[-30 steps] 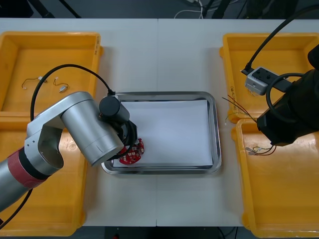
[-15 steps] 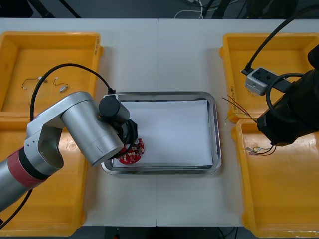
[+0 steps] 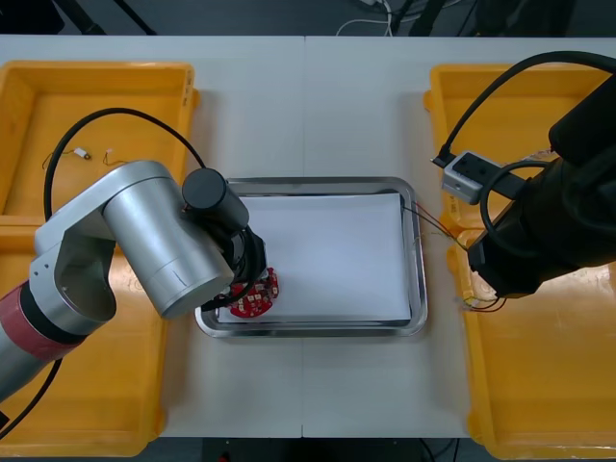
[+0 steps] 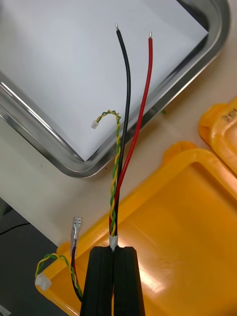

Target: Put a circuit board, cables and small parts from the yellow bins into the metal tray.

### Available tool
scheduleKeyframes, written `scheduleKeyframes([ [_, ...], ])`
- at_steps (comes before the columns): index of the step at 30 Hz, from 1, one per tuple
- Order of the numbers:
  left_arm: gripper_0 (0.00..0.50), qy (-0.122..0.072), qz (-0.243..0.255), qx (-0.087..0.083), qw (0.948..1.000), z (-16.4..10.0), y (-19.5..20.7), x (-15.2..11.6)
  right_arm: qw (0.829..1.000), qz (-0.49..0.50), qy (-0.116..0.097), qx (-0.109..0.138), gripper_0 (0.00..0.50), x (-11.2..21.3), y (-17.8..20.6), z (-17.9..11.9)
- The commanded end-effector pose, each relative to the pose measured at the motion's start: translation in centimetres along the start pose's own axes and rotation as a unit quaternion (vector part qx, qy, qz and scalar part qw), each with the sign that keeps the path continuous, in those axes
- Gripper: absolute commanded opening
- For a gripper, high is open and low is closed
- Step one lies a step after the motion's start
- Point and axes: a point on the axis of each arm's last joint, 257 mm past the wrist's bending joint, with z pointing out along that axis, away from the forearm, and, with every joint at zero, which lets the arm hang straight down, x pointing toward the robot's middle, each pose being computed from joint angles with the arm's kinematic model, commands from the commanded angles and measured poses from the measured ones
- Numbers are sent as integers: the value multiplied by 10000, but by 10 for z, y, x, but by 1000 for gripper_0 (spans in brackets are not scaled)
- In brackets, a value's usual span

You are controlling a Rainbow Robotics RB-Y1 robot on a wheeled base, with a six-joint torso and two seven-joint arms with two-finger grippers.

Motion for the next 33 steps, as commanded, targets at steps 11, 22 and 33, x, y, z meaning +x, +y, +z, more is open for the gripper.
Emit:
scheduleKeyframes([
  [11,500,121,133,65,9998,-81,28,-46,9938,-1100,-138,-51,0,-33,55,21],
  [22,500,165,493,275,9983,-125,66,-78,9829,-1807,29,341,0,-46,71,51],
  [33,500,250,724,157,9969,-136,116,-110,9667,-2520,-294,332,0,-76,84,84],
])
